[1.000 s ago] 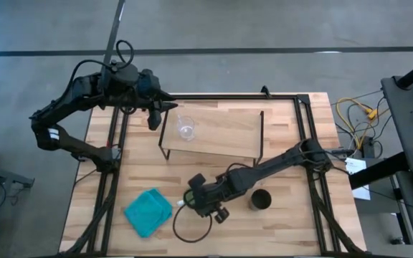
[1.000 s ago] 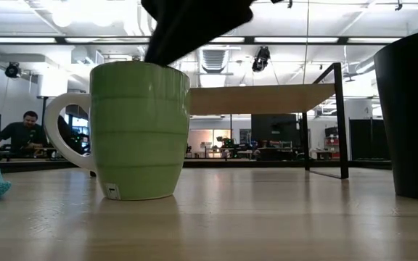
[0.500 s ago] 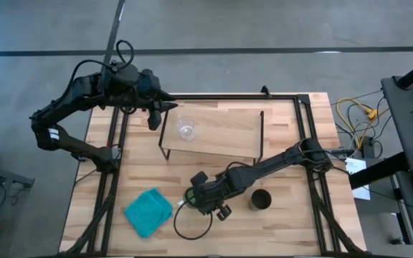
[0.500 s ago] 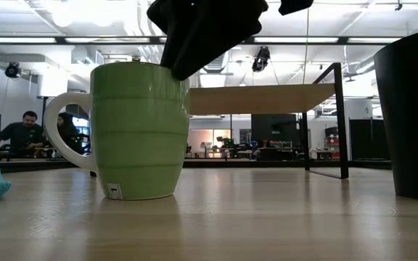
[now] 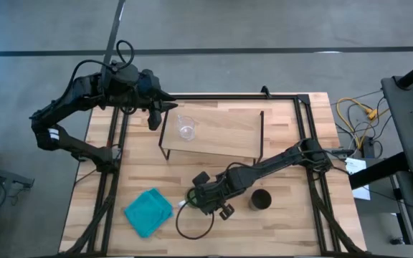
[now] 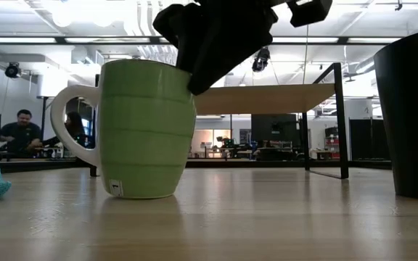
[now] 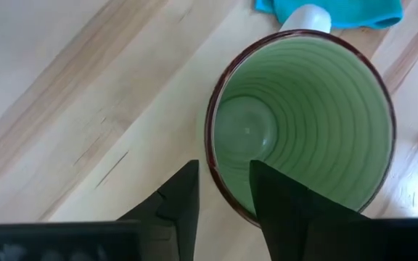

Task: Stack small to large cups/mugs on shelf
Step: Put the green mug on the shelf

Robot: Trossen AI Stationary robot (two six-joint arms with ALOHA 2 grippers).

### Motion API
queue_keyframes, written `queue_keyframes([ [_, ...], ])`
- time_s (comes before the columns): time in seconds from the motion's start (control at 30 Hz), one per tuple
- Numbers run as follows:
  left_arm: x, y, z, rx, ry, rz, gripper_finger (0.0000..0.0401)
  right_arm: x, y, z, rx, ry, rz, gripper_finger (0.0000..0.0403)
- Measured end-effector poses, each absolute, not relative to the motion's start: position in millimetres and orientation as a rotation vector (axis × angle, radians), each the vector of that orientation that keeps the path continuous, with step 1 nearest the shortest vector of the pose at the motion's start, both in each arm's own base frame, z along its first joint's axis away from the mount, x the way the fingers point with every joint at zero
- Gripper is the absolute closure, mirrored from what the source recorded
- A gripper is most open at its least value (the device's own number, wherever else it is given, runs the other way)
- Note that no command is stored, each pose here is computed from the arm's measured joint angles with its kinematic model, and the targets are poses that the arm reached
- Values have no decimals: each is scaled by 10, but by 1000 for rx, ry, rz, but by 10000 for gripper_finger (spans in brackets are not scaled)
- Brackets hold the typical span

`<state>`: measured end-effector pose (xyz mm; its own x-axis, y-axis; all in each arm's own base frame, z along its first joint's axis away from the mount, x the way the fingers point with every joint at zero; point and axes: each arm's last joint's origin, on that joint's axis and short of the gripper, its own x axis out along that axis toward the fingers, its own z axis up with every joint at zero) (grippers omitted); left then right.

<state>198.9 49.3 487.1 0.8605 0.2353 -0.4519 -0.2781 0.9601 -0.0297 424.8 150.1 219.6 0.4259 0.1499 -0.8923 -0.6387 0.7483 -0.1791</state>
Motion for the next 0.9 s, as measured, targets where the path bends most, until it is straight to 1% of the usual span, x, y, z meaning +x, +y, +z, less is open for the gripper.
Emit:
queue_keyframes([
  [0.13,1989,494,4870,-95,462,270,310,4256,1504,2196,-553,1011,526,310],
  [0.33,1989,494,4870,-95,462,270,310,4290,1516,2215,-548,969,521,373],
  [0.4,1989,494,4870,-95,462,270,310,4285,1515,2205,-548,975,525,387],
  [0.67,1993,494,4864,-95,465,270,310,4321,1528,2245,-496,931,491,390],
  [0.9,2004,497,4839,-96,474,270,310,4339,1531,2585,-323,862,397,391],
])
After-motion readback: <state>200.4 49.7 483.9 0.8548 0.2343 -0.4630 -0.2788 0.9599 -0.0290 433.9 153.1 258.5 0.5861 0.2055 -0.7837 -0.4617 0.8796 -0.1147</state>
